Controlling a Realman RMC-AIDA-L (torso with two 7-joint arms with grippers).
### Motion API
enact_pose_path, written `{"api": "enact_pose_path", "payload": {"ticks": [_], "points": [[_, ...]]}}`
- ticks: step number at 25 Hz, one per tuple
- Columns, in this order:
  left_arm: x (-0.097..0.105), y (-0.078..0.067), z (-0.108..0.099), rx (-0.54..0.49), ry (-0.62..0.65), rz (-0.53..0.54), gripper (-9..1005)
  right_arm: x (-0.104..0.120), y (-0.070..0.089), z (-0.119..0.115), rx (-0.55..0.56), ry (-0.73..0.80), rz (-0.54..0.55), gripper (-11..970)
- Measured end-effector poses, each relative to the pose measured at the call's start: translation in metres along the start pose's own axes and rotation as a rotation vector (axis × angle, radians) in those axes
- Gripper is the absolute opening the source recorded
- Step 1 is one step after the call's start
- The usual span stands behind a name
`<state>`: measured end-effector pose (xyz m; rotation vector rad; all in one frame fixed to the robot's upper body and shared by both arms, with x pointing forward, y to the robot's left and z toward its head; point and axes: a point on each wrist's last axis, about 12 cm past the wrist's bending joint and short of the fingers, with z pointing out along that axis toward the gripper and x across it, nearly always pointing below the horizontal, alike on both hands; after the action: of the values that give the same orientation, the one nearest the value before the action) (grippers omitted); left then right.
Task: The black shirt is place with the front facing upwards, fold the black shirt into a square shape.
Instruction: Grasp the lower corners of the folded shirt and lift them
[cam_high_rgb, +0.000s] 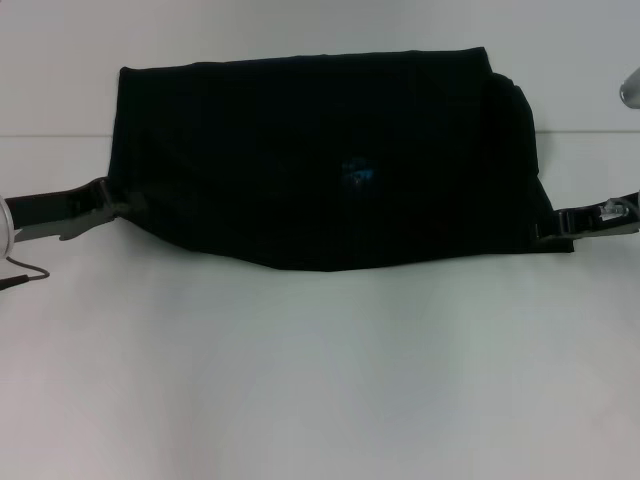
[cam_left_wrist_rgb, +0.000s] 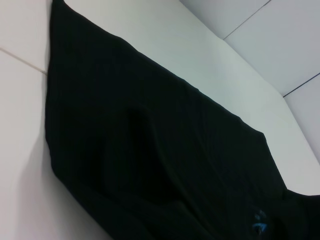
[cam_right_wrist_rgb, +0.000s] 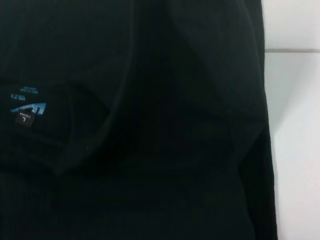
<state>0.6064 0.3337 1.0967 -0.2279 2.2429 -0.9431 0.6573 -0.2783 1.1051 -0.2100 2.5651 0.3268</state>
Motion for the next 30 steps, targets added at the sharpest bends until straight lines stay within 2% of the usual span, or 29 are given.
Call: {"api": "enact_pose_path", "payload": {"ticks": [1,12,17,25,30], "points": [[0.0,0.0,0.0,0.0,-0.001,0.001,-1,-0.001,0.0,0.0,0.001,0.003,-0.003,736],[0.001,0.0,0.001,0.001,0.0,0.002,-1,-0.002,-0.003,-0.003,0.001,-0.005,0.014,283],[0.002,-0.001,0.001,0.003,0.001,-0.001,-1,-0.002,-0.007,-0.005,0.005,-0.007,0.02,41],[0.003,-0.001,0.003,0.006,0.004,-0.004,0,-0.004,-0.011,-0.011,0.001,-0.022,0.038,-2],[0.003,-0.001,0.0,0.009,0.0,-0.003,0,-0.017,-0.006,-0.033,-0.109,-0.064,0.051,10]]}}
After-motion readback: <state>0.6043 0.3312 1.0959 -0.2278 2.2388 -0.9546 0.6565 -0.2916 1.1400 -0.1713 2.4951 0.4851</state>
